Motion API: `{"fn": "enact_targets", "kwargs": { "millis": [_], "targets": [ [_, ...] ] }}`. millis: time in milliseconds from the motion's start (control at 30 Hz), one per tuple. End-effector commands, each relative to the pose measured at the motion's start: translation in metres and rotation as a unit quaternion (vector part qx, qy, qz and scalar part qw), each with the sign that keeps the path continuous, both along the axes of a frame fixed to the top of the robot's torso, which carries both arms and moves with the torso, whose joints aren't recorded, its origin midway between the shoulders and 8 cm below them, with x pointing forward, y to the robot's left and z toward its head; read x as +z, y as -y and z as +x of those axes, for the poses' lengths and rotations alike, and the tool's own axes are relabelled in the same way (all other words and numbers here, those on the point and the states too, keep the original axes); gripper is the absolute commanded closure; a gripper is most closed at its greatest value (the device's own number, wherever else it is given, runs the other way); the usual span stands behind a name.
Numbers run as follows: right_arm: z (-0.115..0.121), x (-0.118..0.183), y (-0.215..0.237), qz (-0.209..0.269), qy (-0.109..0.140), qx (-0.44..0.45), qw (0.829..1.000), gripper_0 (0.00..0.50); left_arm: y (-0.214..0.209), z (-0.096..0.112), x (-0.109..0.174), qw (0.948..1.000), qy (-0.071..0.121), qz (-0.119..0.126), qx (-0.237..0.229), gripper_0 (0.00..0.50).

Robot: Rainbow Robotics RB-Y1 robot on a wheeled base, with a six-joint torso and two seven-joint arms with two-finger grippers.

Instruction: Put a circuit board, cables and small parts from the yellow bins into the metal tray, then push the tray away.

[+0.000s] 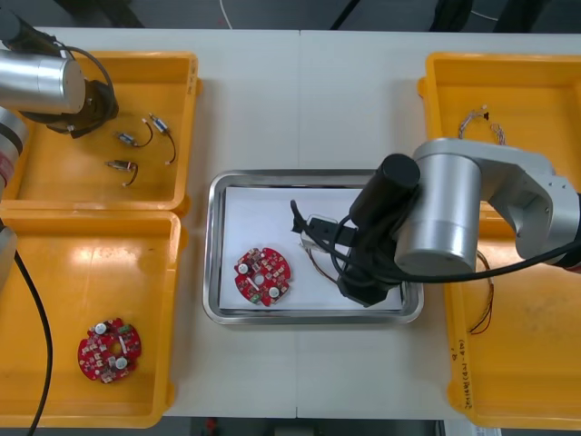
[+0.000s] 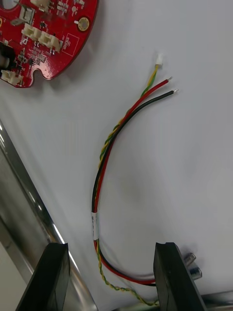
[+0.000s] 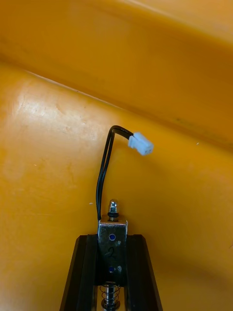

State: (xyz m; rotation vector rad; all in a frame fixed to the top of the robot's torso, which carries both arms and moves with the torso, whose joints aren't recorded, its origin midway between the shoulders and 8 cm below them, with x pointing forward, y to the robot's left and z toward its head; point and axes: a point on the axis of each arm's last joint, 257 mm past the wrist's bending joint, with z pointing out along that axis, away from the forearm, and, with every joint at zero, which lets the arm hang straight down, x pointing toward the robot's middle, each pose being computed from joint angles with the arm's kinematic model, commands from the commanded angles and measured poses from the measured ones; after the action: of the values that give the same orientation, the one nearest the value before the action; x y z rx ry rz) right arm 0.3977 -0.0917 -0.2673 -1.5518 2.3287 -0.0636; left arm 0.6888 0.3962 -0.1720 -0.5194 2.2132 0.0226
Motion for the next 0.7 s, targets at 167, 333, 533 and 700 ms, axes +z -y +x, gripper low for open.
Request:
{"fn": "enact_targets", "kwargs": {
  "millis": [167, 333, 533, 700],
  "targets": [
    [0.007, 0.085, 0.003, 0.021, 0.008, -0.017, 1.000, 0.000, 0.021, -0.001, 0.037, 0.9997, -0.012, -0.019, -0.002, 0.500],
    [0.006, 0.123, 0.025, 0.010, 0.013, -0.041, 0.999, 0.000, 0.019, -0.015, 0.062, 0.9994, -0.030, -0.019, -0.001, 0.500],
    [0.004, 0.161, 0.058, -0.008, 0.020, -0.077, 0.997, 0.000, 0.021, -0.030, 0.078, 0.9984, -0.053, -0.015, -0.008, 0.500],
    [0.008, 0.190, 0.072, 0.003, 0.034, -0.106, 0.994, 0.000, 0.023, -0.047, 0.093, 0.9971, -0.074, -0.010, -0.011, 0.500]
  ]
}}
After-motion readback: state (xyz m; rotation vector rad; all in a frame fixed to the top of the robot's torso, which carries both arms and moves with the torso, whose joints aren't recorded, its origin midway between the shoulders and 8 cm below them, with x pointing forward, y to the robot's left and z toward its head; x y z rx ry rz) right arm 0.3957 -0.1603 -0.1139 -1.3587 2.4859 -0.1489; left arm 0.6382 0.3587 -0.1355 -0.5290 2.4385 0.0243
